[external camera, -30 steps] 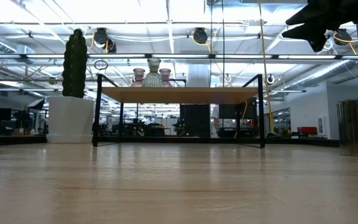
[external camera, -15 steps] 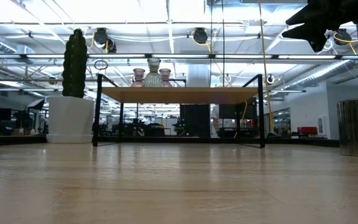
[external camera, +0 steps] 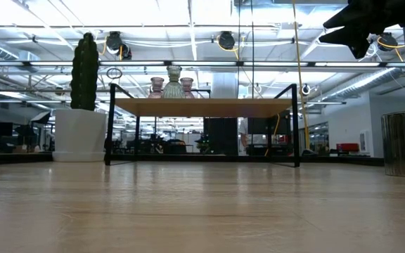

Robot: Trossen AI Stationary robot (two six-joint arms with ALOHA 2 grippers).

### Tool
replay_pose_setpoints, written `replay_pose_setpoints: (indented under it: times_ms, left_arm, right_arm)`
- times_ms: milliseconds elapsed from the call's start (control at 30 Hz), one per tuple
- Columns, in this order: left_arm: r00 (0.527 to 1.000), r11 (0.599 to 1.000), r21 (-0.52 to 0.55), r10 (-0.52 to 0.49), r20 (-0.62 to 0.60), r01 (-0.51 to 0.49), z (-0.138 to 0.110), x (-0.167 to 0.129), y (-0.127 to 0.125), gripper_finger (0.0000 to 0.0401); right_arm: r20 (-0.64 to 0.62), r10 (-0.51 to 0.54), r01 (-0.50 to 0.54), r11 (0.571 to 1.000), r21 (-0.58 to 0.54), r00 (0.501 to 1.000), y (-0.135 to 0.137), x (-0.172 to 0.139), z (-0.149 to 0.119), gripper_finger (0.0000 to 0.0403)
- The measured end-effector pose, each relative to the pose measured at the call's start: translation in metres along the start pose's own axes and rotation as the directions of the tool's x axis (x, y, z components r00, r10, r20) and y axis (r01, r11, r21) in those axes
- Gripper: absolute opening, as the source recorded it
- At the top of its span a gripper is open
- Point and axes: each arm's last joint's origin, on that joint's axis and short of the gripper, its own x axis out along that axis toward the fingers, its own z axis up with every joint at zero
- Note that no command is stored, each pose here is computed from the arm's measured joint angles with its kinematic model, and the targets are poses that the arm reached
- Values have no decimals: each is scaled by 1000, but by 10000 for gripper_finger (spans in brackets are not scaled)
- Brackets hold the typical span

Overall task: Pick & Place candle stick holders
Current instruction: Put the bottom left silver scented candle on the shelf

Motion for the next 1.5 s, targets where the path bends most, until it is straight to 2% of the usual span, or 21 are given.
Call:
replay_pose_setpoints:
  times_ms: [367, 633, 1033, 1267, 1500]
  left_arm:
    - [999, 999, 29, -38, -23, 39, -1, 1, 0, 82]
    - [997, 996, 57, -68, -31, 70, -2, 0, -3, 7]
    - [998, 998, 11, -66, -21, 66, -1, 0, -2, 4]
    - [990, 992, -33, -119, 78, 122, 2, 1, -4, 2]
    - [982, 988, -36, -147, 116, 152, 6, 0, -6, 1]
  right_arm:
    - [23, 8, -8, 1000, -3, 1000, 1, 0, 2, 160]
    - [41, 13, -13, 1000, 0, 999, 1, 0, 4, 160]
    - [41, 13, -14, 1000, 17, 999, 1, 0, 4, 160]
    - [41, 13, -14, 1000, 16, 999, 1, 0, 4, 160]
    - [45, 15, -17, 999, 42, 999, 1, 0, 4, 160]
